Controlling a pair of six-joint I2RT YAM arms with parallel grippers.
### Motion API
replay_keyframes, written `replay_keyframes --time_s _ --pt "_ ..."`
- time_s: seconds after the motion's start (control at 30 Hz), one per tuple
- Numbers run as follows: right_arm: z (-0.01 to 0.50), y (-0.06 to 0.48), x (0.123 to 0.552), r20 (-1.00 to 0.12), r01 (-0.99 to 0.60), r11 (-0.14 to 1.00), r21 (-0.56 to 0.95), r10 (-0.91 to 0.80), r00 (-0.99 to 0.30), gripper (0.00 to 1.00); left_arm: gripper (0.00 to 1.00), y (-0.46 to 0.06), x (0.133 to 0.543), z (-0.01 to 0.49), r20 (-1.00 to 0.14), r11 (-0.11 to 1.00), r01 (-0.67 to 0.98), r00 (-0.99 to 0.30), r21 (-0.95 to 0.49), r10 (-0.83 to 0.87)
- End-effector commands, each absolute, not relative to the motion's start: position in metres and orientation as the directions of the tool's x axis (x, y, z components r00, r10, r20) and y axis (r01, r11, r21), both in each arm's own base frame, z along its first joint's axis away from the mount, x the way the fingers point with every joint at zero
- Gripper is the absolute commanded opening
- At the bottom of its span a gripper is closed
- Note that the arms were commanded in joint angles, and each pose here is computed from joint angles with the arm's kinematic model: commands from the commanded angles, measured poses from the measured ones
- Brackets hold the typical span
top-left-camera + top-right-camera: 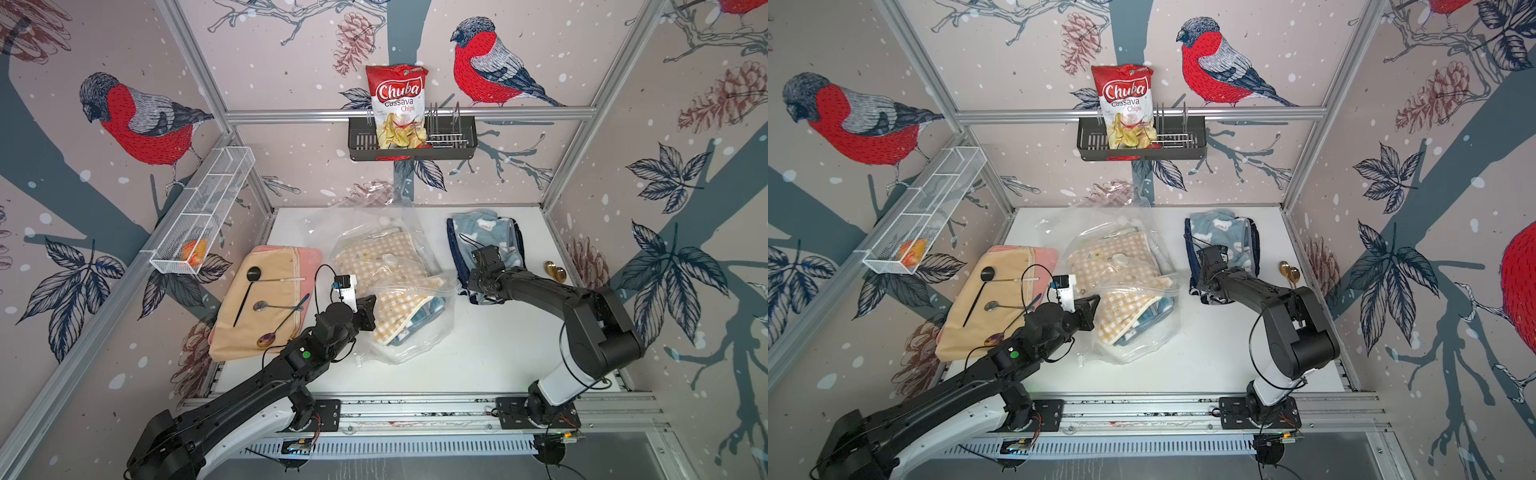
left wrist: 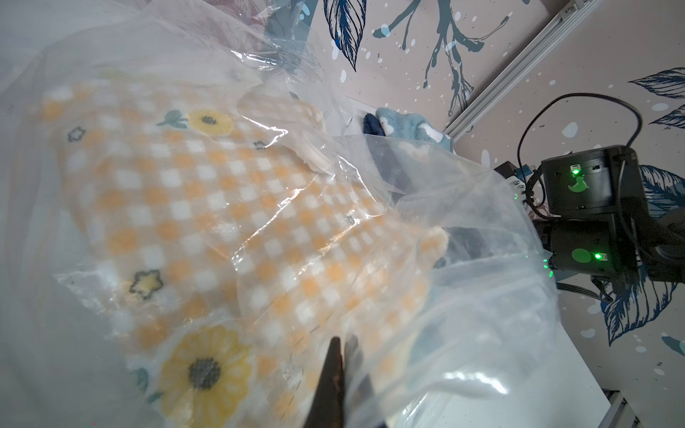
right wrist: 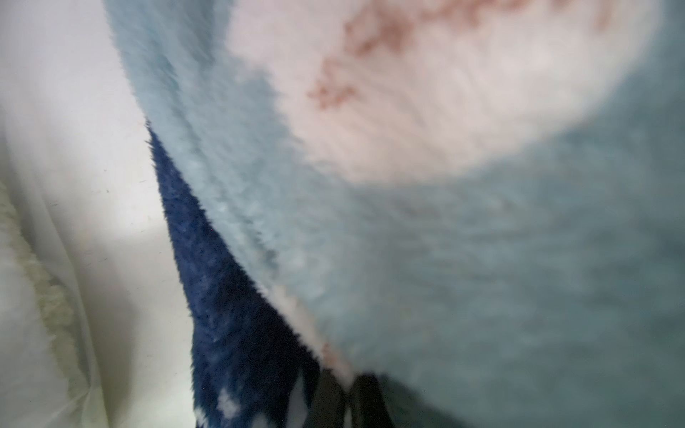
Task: Take the blanket out of the vacuum bag
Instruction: Place the blanket at the center of the board.
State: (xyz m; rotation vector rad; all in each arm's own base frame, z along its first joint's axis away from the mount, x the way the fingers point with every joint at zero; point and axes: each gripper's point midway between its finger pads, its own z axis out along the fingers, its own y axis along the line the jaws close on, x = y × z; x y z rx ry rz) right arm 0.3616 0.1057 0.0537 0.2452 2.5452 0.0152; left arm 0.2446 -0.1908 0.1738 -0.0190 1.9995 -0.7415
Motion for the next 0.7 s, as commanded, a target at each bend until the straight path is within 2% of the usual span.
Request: replay_keyframes --time_s 0.0,0.23,0.4,0.43,0.5,0.57,0.67 --pt "0.078 0.112 0.365 -0.594 0.143 0.983 0.119 0.186 -0.783 0.00 0.00 -0.192 0.248 0.182 -0.798 0.810 0.289 -0.511 -0.510 -0.320" --pt "0.148 0.154 0.367 -0.630 -0.045 0.934 0.354 0.203 -0.750 0.00 0.00 -0.197 0.251 0.194 -0.806 0.807 0.307 -0.502 -0.504 -0.313" --pt "0.128 0.172 0.372 -0.560 -0.078 0.919 0.387 0.167 -0.812 0.00 0.00 -0.202 0.252 0.196 -0.806 0.801 0.322 -0.510 -0.504 -0.301" --pt "0.117 0.176 0.370 -0.534 -0.079 0.912 0.402 0.164 -0.829 0.04 0.00 -0.202 0.251 0.196 -0.804 0.798 0.325 -0.513 -0.507 -0.302" --pt "0.098 0.180 0.367 -0.495 -0.062 0.905 0.421 0.172 -0.852 0.21 0.00 -0.202 0.250 0.195 -0.802 0.797 0.327 -0.518 -0.507 -0.298" --pt "0.087 0.185 0.360 -0.466 -0.065 0.887 0.457 0.177 -0.867 0.26 0.00 -0.201 0.249 0.194 -0.802 0.799 0.326 -0.518 -0.506 -0.297" --pt "0.093 0.185 0.352 -0.466 -0.069 0.874 0.482 0.188 -0.865 0.53 0.00 -0.199 0.248 0.194 -0.805 0.803 0.322 -0.515 -0.501 -0.295"
